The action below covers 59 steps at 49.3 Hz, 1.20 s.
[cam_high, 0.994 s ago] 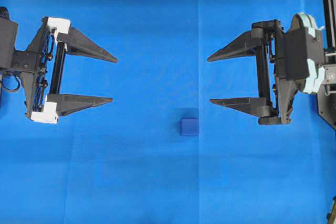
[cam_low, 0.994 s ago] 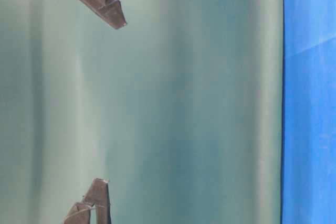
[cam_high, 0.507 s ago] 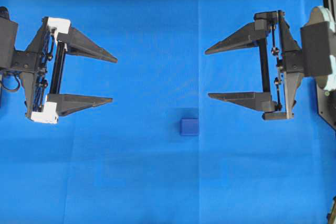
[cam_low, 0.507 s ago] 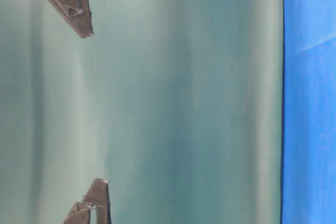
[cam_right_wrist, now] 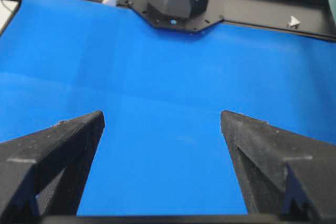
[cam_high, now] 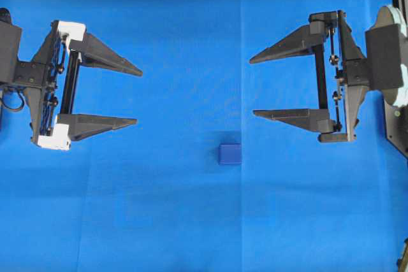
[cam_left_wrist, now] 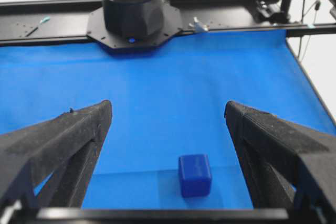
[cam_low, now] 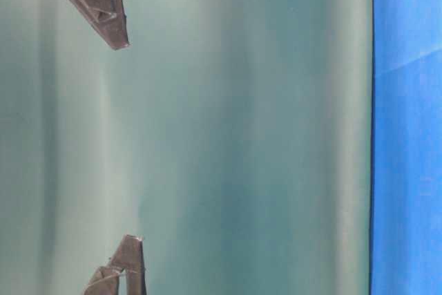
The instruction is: Handover the blue block to the right arm after grasping it with the left arm, then place it in the designated position.
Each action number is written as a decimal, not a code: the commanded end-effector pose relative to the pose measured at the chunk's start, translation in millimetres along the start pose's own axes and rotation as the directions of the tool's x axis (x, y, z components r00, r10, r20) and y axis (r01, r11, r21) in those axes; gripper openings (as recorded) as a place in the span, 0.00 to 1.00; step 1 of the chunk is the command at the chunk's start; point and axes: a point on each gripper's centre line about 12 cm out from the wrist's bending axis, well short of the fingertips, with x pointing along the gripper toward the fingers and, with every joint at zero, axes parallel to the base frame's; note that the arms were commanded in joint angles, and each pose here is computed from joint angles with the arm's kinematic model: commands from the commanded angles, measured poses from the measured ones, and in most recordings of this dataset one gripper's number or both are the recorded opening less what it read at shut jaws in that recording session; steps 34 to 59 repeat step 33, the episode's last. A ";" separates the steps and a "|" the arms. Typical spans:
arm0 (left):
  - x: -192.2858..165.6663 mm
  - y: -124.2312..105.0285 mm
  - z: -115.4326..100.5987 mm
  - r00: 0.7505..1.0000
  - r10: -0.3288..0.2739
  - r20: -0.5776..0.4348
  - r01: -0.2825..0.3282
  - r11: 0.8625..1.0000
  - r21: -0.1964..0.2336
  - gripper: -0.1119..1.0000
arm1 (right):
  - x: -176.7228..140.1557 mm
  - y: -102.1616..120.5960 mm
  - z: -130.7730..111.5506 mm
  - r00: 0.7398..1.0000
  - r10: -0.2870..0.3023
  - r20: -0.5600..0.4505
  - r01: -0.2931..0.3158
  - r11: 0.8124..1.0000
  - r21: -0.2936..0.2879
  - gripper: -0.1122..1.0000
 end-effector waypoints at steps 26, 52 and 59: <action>-1.0 0.6 10.5 0.999 0.001 0.032 -0.001 1.000 0.001 0.90 | -2.2 0.3 7.7 1.000 0.003 0.025 -0.003 1.000 0.001 0.91; -1.0 1.0 10.6 0.999 0.003 0.034 -0.003 1.000 0.001 0.90 | -2.2 0.3 7.7 1.000 0.003 0.025 -0.003 1.000 -0.001 0.91; -1.0 1.0 10.6 0.999 0.003 0.034 -0.003 1.000 0.001 0.90 | -2.2 0.3 7.7 1.000 0.003 0.025 -0.003 1.000 -0.001 0.91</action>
